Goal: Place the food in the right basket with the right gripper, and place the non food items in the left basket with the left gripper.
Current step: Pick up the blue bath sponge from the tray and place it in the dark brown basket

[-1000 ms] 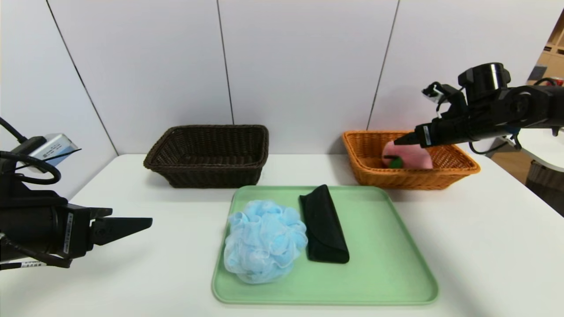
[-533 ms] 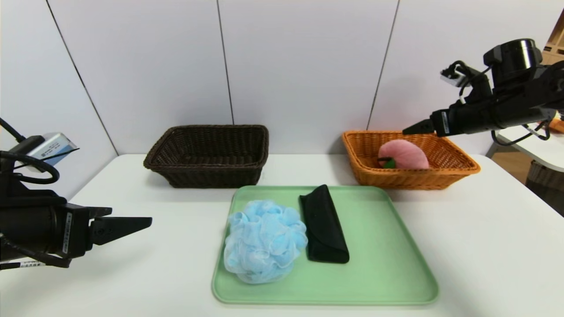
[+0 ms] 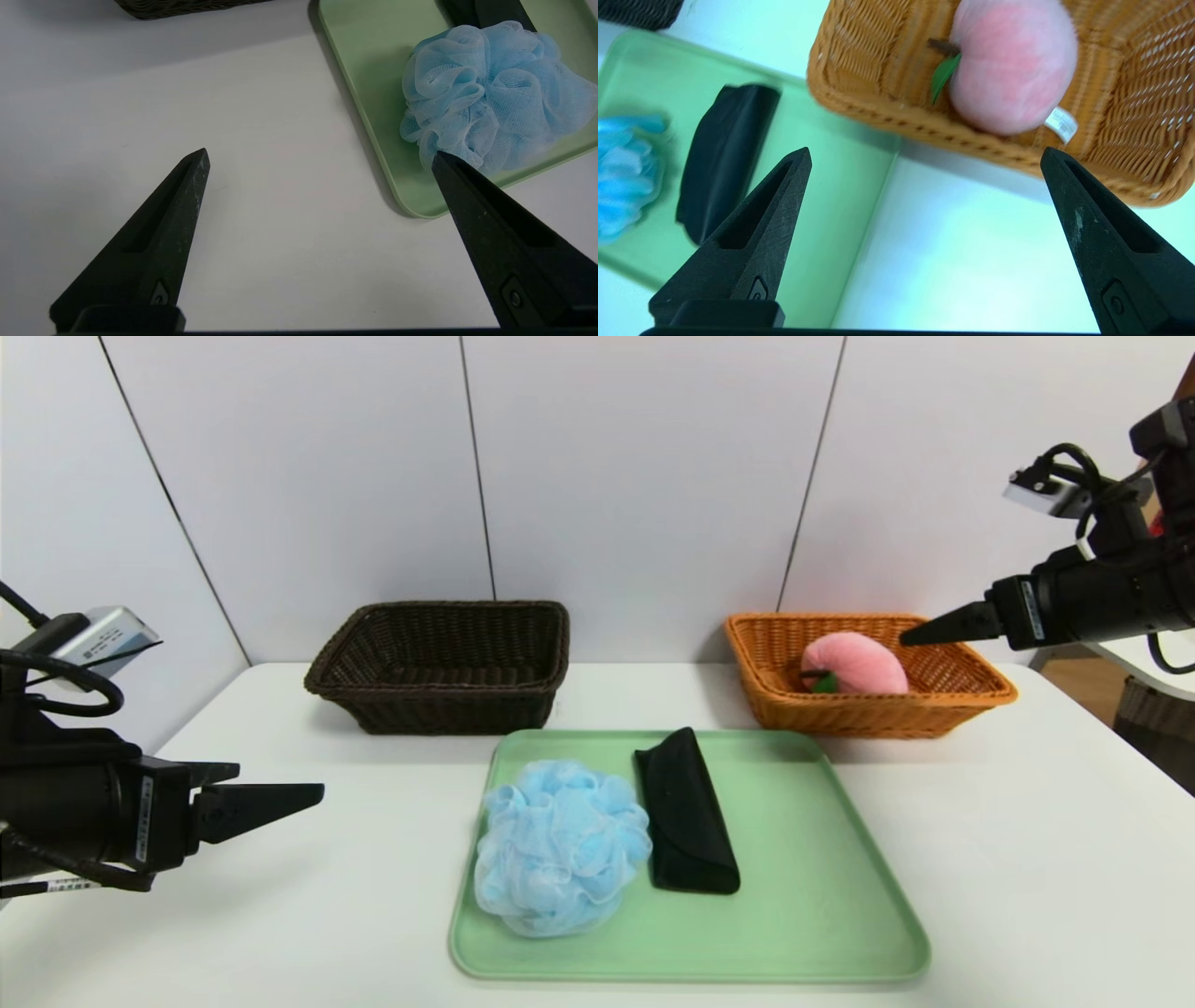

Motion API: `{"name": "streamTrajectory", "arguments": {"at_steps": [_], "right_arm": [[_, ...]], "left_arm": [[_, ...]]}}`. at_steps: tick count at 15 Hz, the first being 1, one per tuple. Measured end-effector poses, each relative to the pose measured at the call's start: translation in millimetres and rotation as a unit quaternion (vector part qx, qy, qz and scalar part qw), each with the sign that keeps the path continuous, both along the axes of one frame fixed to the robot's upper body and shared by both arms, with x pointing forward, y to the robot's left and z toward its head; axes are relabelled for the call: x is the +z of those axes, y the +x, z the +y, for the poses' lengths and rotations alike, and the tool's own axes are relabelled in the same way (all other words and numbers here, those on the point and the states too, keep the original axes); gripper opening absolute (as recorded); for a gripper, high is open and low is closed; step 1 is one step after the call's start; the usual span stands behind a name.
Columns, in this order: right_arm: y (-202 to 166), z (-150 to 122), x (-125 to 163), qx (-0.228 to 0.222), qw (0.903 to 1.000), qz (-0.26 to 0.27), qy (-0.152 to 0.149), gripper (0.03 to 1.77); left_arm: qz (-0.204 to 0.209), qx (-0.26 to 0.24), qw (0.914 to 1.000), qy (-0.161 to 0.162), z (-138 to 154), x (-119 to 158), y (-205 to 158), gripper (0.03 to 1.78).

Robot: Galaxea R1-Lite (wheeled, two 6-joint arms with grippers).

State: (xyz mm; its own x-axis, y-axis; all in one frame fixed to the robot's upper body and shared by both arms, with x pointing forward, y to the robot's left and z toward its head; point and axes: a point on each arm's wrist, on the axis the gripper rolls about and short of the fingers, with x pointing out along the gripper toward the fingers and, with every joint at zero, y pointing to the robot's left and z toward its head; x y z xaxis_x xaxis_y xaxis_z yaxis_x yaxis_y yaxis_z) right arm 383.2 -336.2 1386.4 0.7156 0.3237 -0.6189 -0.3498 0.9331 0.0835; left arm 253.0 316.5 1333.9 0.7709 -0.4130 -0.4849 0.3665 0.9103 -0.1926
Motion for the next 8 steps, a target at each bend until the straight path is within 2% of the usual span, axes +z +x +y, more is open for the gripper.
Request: {"name": "streamTrajectory", "arguments": {"at_steps": [8], "right_arm": [[-102.5,8.2,-17.4,0.048,0.9982,0.018,0.032,1.69]], "left_arm": [[-0.019,-0.038,0.9990,-0.012,-5.7,4.8,2.3,1.69]]}}
